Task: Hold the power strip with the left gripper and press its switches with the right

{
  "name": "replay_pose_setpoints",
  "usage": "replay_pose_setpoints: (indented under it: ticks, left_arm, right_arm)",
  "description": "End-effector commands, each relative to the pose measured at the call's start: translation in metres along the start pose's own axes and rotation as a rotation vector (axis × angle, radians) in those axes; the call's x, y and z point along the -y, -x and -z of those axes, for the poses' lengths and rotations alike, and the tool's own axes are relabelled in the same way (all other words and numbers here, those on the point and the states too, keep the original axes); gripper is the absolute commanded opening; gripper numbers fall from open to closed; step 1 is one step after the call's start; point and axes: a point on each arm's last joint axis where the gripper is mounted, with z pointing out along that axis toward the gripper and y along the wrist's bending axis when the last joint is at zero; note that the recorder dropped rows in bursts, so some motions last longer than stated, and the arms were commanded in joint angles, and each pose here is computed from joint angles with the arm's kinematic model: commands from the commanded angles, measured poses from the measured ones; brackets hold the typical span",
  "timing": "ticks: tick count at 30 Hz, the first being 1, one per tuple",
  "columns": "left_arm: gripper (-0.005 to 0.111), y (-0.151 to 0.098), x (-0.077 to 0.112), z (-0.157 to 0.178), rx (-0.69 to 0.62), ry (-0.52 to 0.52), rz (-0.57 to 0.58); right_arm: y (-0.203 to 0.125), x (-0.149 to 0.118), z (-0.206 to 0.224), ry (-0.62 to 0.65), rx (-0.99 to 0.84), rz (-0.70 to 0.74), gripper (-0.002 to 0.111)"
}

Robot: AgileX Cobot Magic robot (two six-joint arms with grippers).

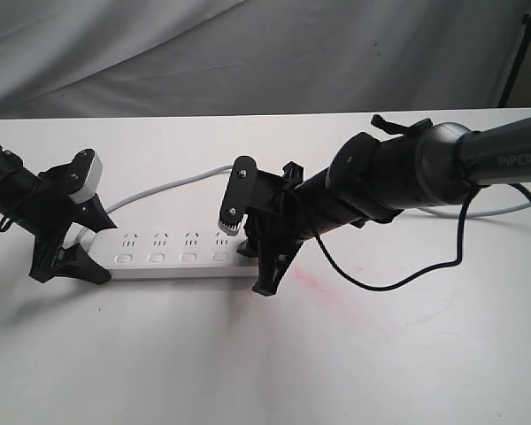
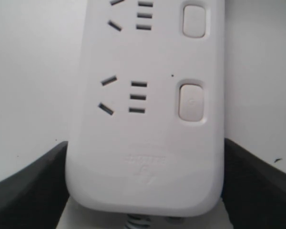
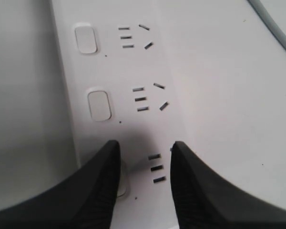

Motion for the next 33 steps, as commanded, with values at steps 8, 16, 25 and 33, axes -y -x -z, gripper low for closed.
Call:
replay_pose_setpoints:
  ticks: [8,16,25,33]
  left_arm:
    - [0.065,0.0,0.0,0.0,-0.006,-0.001,-0.003]
    - [0.065,0.0,0.0,0.0,-0.006,-0.001,-0.003]
    - [0.065,0.0,0.0,0.0,-0.006,-0.001,-0.003]
    - [0.065,0.0,0.0,0.0,-0.006,-0.001,-0.003]
  right_arm:
    - [-0.024,-0.014,-0.018,0.078,-0.067,0.045,0.035]
    - [-0.033,-0.014,-0.025,0.098,-0.084,0.055,0.035]
    - [-0.048,-0.025,-0.042,0.169,-0.115,0.09,0.035]
    - [-0.018,-0.009,-0.008,0.078,-0.027,0.069,0.035]
